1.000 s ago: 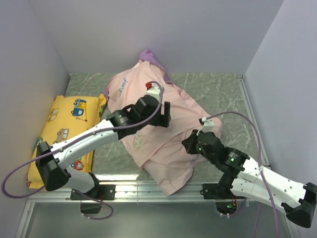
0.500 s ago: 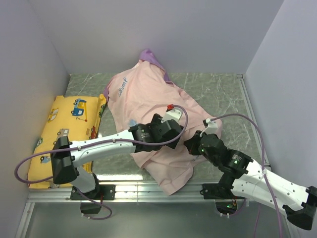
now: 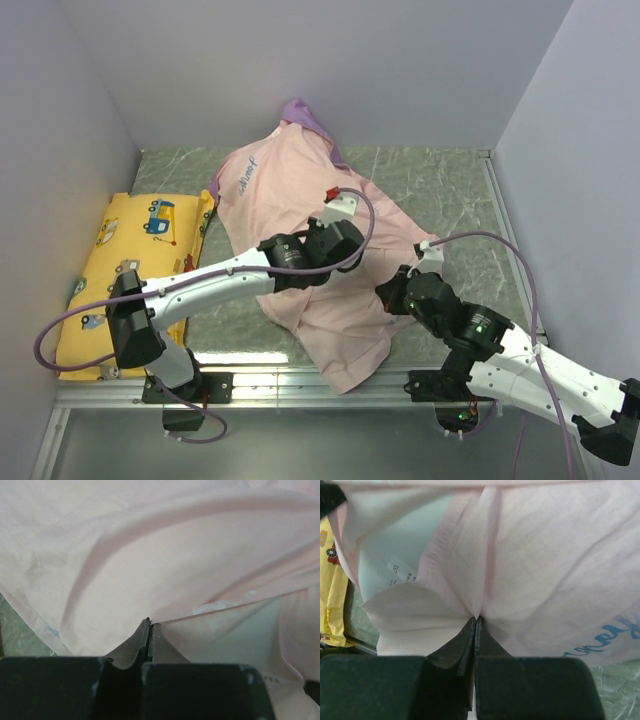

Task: Remove the pillowcase from the pillow

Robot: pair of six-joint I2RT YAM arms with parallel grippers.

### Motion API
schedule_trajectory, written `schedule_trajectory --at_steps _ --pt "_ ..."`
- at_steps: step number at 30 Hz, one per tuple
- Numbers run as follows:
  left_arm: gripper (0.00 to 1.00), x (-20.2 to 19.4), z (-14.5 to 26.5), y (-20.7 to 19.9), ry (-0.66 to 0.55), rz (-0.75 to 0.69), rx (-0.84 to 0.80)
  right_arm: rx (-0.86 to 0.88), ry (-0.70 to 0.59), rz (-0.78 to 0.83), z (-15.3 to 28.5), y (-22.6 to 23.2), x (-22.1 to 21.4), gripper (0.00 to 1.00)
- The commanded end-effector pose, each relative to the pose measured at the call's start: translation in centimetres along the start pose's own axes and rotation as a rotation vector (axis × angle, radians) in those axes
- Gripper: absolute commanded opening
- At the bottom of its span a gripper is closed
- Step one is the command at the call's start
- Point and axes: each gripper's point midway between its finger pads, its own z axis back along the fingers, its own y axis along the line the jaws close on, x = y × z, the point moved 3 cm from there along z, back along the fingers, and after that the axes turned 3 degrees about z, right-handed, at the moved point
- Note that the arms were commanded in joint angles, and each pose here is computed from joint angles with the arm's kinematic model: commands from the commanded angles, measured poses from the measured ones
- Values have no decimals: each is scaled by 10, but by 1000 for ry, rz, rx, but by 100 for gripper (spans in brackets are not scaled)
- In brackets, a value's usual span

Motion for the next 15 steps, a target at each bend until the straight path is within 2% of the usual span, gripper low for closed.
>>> schedule_trajectory --at_steps 1,3,9,13,15 --pt "0 34 -10 12 -66 73 5 -69 -21 3 3 -12 2 0" --pt "0 46 -20 25 -75 116 37 -104 -29 -7 3 -16 4 0" --pt "0 93 -78 127 -113 366 182 -172 -49 -22 11 -29 8 0" --pt "0 104 -104 143 -98 442 142 -212 -68 -31 14 -38 10 0" --pt "0 99 -108 118 -62 413 71 -201 -61 -22 11 -36 8 0"
